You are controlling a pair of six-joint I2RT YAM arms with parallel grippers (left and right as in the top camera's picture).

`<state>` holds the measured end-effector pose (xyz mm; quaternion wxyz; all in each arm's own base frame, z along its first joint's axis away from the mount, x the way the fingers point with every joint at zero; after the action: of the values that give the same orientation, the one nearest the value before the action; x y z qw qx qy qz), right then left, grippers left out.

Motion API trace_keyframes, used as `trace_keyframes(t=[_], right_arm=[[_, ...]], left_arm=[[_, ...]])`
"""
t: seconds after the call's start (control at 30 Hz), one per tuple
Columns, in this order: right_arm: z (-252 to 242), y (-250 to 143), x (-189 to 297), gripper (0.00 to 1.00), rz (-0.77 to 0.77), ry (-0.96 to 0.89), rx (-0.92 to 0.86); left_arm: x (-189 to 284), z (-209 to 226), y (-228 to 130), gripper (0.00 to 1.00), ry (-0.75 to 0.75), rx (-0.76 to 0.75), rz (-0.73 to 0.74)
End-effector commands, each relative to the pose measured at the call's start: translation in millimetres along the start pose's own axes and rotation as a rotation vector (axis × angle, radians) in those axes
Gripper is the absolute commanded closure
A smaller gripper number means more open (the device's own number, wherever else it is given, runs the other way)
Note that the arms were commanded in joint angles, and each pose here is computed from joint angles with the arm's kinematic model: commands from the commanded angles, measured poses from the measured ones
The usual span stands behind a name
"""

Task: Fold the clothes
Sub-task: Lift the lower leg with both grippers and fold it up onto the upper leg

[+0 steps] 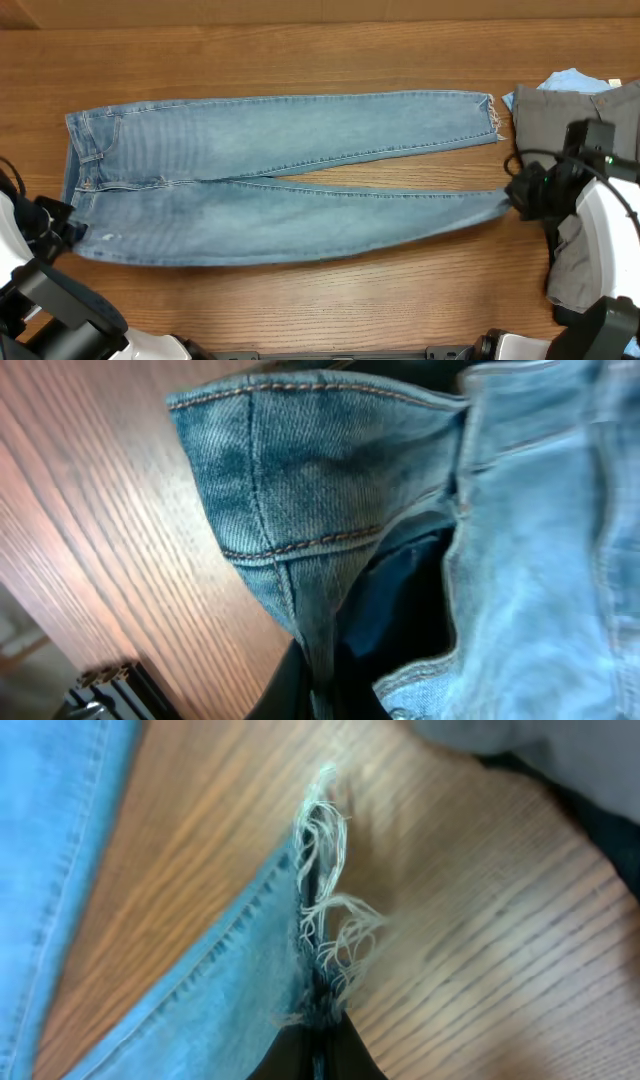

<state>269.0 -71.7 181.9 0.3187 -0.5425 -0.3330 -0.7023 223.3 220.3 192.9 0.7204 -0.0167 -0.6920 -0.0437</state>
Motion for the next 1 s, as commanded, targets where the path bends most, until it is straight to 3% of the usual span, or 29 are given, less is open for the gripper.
trace_keyframes(t=[0.0, 0.37, 0.97], right_arm=[[15.5, 19.8, 7.6, 0.96, -0.029, 0.003, 0.033], [42.6, 61.3, 29.6, 0.96, -0.088, -0.022, 0.076], [55.9, 97.3, 38.4, 0.96, -0.149, -0.019, 0.010]], left_arm=[[29.1, -19.8, 4.0, 0.96, -0.065, -0.066, -0.068], [91.6, -71.2, -12.6, 0.96, -0.208, -0.218, -0.243], [106.8, -100.1, 4.3, 0.96, -0.386, -0.165, -0.375]])
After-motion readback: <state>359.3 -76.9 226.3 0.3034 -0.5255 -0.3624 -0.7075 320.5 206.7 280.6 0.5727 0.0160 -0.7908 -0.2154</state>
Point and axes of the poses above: each gripper's point midway between its finger pads, its own x axis back along the fingers, its own z axis along the line the jaws close on, y = z × x, the point moved 8 cm from there along x, back along the fingers, and after that the axes turned 13 degrees about x, right-handed, at the moved point
